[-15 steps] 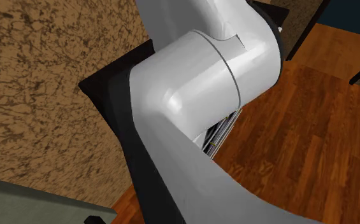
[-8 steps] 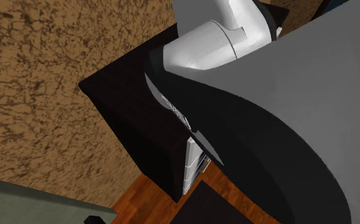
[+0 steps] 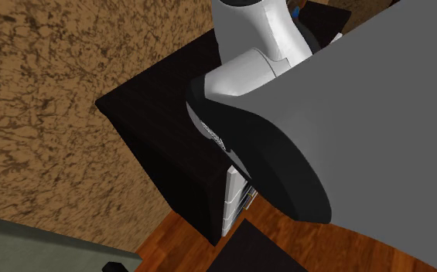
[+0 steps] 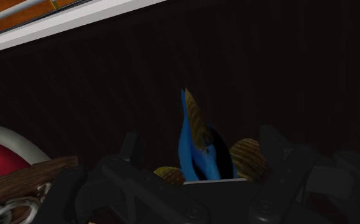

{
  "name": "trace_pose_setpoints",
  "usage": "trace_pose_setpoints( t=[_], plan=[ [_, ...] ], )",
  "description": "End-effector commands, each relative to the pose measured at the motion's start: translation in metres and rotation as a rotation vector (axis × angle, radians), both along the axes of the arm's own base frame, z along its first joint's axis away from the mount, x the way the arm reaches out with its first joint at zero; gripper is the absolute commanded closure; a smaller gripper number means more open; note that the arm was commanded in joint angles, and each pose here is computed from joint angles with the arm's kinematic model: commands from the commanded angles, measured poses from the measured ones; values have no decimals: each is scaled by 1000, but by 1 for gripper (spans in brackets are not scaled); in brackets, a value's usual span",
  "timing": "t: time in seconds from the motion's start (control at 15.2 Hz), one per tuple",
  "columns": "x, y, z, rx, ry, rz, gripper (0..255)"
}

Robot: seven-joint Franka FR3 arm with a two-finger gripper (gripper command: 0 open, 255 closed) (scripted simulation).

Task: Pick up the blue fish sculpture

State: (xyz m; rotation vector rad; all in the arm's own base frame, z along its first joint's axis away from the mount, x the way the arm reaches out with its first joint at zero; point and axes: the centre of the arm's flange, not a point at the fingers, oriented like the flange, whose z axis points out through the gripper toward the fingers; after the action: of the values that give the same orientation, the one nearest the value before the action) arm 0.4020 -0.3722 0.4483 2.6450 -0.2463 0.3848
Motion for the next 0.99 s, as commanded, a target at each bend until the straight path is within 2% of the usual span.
trace_pose_setpoints(
  t=[0.0,0.07,0.13,0.73,0.92],
  plan=[
    [0,-1,-9,0,-1,0,0],
    [0,-1,-9,0,-1,0,0],
    [0,0,-10,0,-1,0,255],
    [0,-1,-9,0,-1,0,255],
    [0,-1,7,0,-1,0,255]
  ],
)
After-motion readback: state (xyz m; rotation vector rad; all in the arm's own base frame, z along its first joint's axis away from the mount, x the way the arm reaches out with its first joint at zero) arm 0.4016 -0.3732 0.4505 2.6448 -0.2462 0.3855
